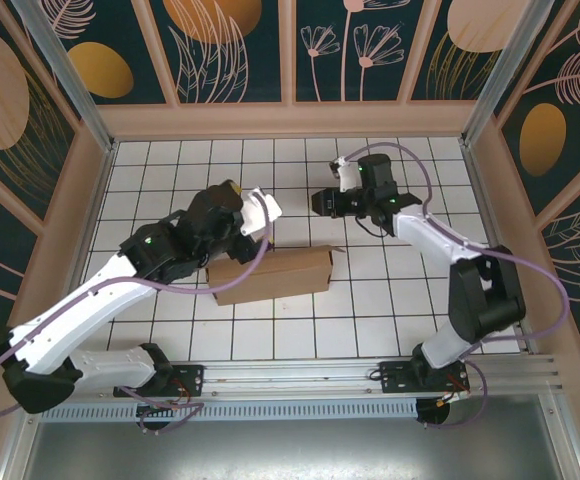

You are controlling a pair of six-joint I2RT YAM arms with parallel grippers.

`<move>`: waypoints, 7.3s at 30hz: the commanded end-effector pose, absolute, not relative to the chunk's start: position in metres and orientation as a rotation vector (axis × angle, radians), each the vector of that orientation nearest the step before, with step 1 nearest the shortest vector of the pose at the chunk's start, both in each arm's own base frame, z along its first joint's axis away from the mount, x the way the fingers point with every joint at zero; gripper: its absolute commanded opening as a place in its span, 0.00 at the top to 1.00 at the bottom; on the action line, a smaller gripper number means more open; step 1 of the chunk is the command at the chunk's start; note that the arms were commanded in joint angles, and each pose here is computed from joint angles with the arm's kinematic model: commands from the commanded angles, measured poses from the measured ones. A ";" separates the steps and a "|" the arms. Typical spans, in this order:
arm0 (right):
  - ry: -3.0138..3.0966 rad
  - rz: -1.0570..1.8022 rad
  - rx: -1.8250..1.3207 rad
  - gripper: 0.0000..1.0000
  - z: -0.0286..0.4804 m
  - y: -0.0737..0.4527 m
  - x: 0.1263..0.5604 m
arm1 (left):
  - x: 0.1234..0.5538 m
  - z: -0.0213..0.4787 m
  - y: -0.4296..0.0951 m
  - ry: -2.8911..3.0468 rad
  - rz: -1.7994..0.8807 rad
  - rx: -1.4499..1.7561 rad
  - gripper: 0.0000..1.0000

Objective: Fold the paper box

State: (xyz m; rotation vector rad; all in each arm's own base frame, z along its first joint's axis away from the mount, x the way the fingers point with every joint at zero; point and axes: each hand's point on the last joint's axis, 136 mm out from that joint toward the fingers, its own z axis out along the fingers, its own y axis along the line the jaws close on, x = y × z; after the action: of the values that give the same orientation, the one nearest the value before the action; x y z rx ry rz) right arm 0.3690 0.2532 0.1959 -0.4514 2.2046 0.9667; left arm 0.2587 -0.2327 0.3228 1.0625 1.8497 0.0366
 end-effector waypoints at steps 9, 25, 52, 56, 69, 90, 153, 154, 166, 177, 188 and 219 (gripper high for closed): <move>2.036 0.829 -0.354 1.00 0.274 0.256 0.317 | 0.249 0.341 -0.234 1.884 -0.784 0.065 0.83; 2.089 0.753 -0.459 1.00 0.256 0.309 0.262 | 0.245 0.253 -0.213 1.981 -0.929 -0.353 1.00; 2.297 0.658 -0.823 0.97 0.182 0.324 0.228 | 0.227 0.150 -0.204 2.207 -0.788 -0.327 1.00; 2.264 0.661 -0.651 0.82 0.218 0.296 0.243 | 0.226 0.150 -0.205 2.217 -0.786 -0.296 1.00; 2.420 0.628 -0.465 0.69 0.191 0.236 0.236 | 0.222 0.141 -0.205 2.254 -0.759 -0.256 1.00; 2.522 0.486 -0.409 0.52 0.166 0.207 0.233 | 0.218 0.137 -0.199 2.262 -0.739 -0.251 1.00; 2.288 1.004 -0.712 1.00 0.201 0.346 0.202 | 0.218 0.142 -0.209 2.247 -0.796 -0.215 1.00; 2.301 0.989 -0.706 1.00 0.195 0.345 0.202 | 0.219 0.144 -0.209 2.243 -0.796 -0.216 1.00; 2.391 0.854 -0.647 1.00 0.160 0.328 0.207 | 0.224 0.198 -0.198 2.141 -0.771 -0.189 1.00; 2.392 0.872 -0.675 1.00 0.159 0.331 0.202 | 0.215 0.199 -0.106 2.055 -0.485 -0.479 1.00; 2.395 0.884 -0.693 1.00 0.157 0.332 0.196 | 0.221 0.158 -0.092 2.080 -0.515 -0.635 1.00; 2.425 0.858 -0.739 1.00 0.153 0.339 0.190 | 0.223 0.111 -0.127 2.026 -0.949 -0.771 1.00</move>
State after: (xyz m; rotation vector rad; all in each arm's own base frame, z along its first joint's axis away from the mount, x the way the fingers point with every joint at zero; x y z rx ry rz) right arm 0.2078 0.3385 0.1795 -0.6683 2.3234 0.8990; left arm 0.2400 -0.1080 0.1378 -0.8653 1.8465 -0.9200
